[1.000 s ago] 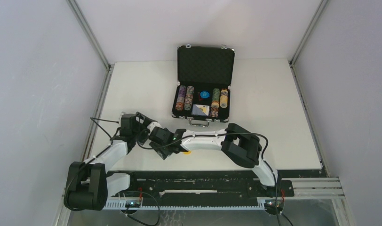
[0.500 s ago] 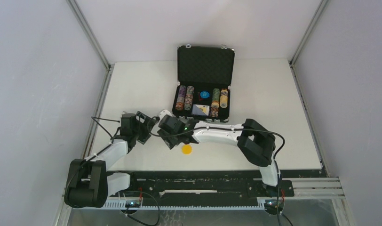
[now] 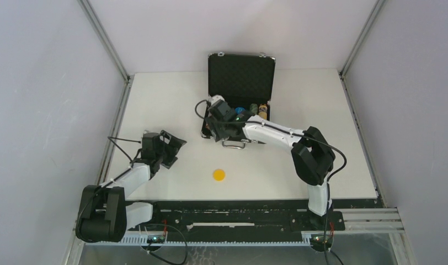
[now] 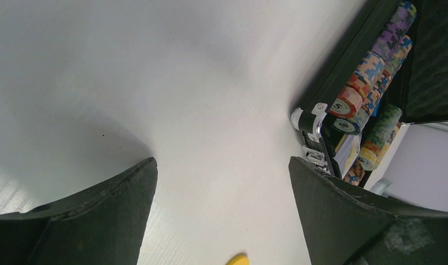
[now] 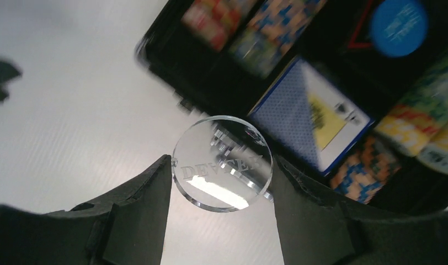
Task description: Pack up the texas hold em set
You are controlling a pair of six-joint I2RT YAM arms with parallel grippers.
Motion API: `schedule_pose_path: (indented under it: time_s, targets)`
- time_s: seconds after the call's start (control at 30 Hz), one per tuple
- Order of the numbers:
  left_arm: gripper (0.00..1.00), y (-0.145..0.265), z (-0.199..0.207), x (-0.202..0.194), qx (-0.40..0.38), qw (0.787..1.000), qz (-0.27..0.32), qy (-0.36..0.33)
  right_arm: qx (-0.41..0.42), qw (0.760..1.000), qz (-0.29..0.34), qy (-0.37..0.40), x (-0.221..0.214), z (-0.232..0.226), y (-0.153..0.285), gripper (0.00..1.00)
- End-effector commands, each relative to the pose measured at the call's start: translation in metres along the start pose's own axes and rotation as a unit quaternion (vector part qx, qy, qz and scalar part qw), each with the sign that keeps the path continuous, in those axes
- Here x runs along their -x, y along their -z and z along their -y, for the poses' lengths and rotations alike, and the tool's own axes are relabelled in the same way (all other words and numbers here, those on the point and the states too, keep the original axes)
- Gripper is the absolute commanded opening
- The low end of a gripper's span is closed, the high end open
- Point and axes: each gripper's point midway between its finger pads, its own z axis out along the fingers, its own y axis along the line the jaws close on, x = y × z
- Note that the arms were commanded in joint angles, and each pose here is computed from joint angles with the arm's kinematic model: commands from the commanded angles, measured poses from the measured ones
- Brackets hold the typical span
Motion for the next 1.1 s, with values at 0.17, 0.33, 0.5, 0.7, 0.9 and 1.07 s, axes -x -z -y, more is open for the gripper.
schedule_pose_path:
  time_s: [0.17, 0.33, 0.5, 0.7, 0.9, 1.07]
  targets:
    - [0.94, -0.005, -0.018, -0.010, 0.028, 0.999, -0.023, -0.003, -0.038, 0.998, 0.033, -0.037, 0.067, 0.067, -0.045, 0.54]
    - [0.94, -0.007, -0.020, -0.010, 0.032, 0.999, -0.023, -0.006, -0.043, 0.996, 0.031, -0.068, 0.078, 0.098, -0.084, 0.56]
    - [0.94, -0.011, -0.022, -0.011, 0.041, 0.999, -0.029, -0.010, -0.030, 0.993, 0.038, -0.106, 0.092, 0.120, -0.115, 0.75]
    - [0.94, -0.014, -0.022, -0.012, 0.042, 0.998, -0.034, -0.014, -0.025, 0.991, 0.073, -0.108, 0.106, 0.124, -0.098, 0.84]
    - [0.94, -0.017, -0.020, -0.016, 0.036, 0.998, -0.047, -0.014, -0.058, 0.988, 0.096, -0.109, 0.105, 0.137, -0.075, 0.84]
    - [0.93, -0.018, -0.018, -0.018, 0.029, 0.998, -0.055, -0.015, -0.080, 0.984, 0.117, -0.106, 0.111, 0.139, -0.056, 0.80]
